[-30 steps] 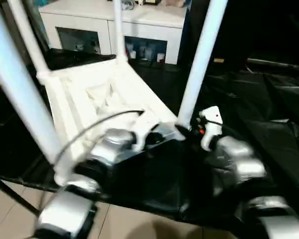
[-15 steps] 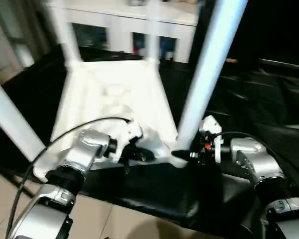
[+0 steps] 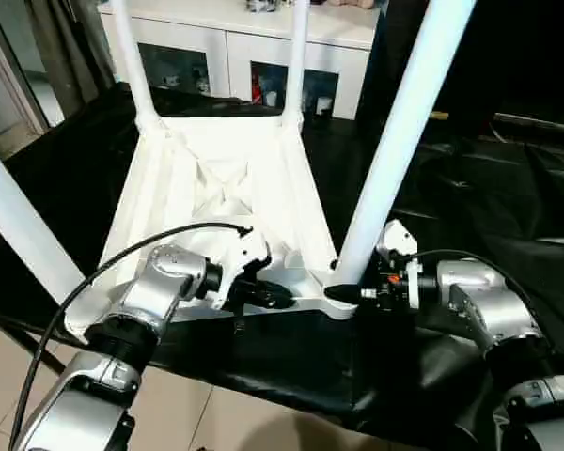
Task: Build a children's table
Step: Rotate leg to tighten
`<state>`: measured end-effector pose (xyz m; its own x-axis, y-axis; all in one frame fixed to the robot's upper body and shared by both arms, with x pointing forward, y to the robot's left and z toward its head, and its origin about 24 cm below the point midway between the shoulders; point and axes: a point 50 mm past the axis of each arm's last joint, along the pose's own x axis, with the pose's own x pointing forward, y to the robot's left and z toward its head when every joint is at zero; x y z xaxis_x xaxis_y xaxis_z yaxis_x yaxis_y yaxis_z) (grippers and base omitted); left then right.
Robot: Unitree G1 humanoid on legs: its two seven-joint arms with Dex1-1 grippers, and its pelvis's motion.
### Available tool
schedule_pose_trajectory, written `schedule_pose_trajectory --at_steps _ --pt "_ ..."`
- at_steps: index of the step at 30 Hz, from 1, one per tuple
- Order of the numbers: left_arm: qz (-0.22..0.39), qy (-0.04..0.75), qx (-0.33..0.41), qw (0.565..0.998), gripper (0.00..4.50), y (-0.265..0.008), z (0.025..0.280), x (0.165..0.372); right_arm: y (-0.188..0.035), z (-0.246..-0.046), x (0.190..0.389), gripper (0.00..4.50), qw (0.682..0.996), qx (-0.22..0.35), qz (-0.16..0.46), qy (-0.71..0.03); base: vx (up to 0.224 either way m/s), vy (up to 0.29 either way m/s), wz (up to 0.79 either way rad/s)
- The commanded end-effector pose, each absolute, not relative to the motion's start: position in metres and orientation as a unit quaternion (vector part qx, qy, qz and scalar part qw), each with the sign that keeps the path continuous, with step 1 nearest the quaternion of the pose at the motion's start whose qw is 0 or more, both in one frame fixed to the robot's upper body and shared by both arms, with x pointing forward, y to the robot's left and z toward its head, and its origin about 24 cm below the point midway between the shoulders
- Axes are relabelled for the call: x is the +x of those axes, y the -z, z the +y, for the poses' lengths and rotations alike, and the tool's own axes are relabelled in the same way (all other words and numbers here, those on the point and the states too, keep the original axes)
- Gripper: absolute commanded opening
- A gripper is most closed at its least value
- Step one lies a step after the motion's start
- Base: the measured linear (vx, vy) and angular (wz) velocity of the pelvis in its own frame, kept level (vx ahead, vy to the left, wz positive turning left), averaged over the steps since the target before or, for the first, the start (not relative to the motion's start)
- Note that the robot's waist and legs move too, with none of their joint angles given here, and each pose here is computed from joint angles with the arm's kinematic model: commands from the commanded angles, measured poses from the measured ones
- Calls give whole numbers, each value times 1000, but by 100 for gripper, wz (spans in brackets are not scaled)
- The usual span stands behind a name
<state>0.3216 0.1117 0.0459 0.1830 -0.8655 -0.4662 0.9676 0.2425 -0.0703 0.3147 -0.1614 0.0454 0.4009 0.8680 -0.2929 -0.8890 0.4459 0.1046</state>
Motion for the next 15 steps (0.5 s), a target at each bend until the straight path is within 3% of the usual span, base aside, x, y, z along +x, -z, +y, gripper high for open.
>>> schedule_pose_trajectory --at_steps 1,2,6,9,10,15 --pt "217 499 133 828 0 -40 111 337 -27 -155 315 218 869 -7 175 -463 0 0 0" --pt "217 499 133 828 0 -40 111 337 -27 -155 315 211 869 -7 175 -463 0 0 0" --pt "218 427 129 868 0 -37 96 347 -9 -143 320 203 918 8 191 -348 0 0 0" --pt "215 415 128 875 0 -36 85 348 -3 -133 319 202 928 21 198 -316 0 0 0" --pt "206 405 133 881 0 -37 63 349 4 -110 318 202 938 22 203 -279 0 0 0" --pt "186 427 149 873 0 -38 44 346 -2 -106 327 202 946 30 178 -268 0 0 0"
